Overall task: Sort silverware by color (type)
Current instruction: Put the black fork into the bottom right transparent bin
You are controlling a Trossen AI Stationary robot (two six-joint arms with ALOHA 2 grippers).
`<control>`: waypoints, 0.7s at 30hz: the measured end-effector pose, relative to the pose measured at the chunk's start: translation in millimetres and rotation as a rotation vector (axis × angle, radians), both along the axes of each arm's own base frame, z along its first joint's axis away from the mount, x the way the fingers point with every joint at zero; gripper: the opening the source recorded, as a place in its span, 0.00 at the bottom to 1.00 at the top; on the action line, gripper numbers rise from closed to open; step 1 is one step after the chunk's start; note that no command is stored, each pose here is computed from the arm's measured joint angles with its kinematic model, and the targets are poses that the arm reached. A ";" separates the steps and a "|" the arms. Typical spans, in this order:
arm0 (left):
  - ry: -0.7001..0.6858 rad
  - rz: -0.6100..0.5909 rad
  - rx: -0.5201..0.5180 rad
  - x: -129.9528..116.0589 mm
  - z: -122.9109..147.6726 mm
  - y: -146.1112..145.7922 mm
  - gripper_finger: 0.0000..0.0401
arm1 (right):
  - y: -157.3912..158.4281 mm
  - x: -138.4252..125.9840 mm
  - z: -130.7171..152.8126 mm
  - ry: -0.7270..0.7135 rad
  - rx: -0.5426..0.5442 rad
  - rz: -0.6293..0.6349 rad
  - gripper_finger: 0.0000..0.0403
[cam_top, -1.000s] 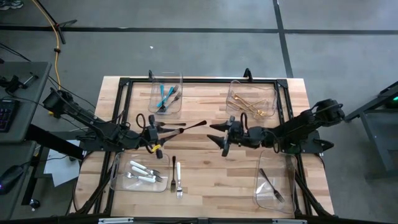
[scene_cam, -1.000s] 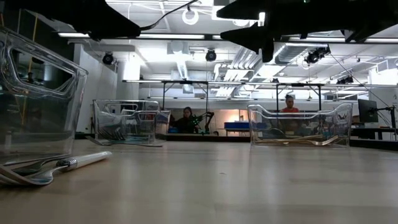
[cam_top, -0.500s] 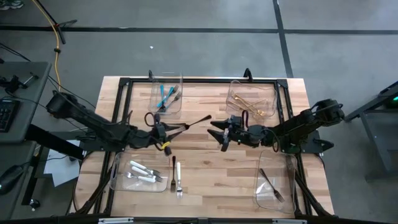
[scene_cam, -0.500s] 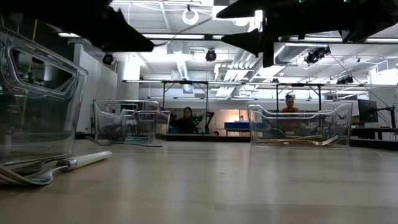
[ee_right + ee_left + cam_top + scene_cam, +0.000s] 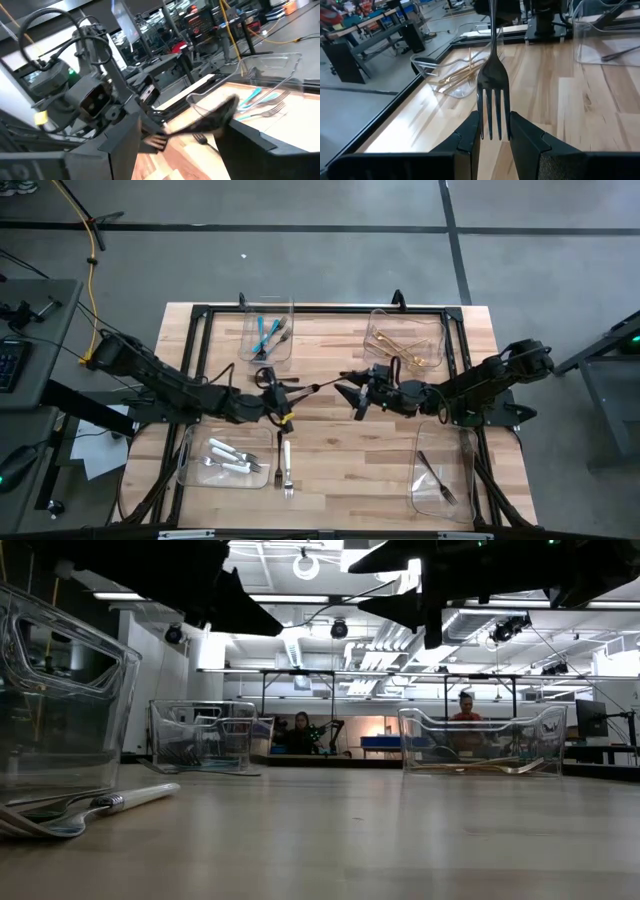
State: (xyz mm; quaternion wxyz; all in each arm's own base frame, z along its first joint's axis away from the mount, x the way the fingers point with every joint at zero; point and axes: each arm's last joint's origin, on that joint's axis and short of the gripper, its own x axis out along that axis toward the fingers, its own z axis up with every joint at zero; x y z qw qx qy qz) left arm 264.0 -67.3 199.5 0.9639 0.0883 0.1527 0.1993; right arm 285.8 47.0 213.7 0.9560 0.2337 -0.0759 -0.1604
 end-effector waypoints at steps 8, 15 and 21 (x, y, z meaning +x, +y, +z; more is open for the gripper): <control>0.005 0.051 0.032 2.9 -0.8 0.2 0.18 | -1.1 -0.4 -1.0 0.011 0.001 -0.041 0.46; 0.005 0.048 0.030 2.9 -0.5 0.1 0.18 | -1.2 -0.3 -2.3 0.029 -0.014 -0.045 0.07; 0.011 0.018 0.020 3.2 -1.0 -0.6 0.18 | -1.0 -0.3 -2.4 0.033 -0.021 -0.041 0.09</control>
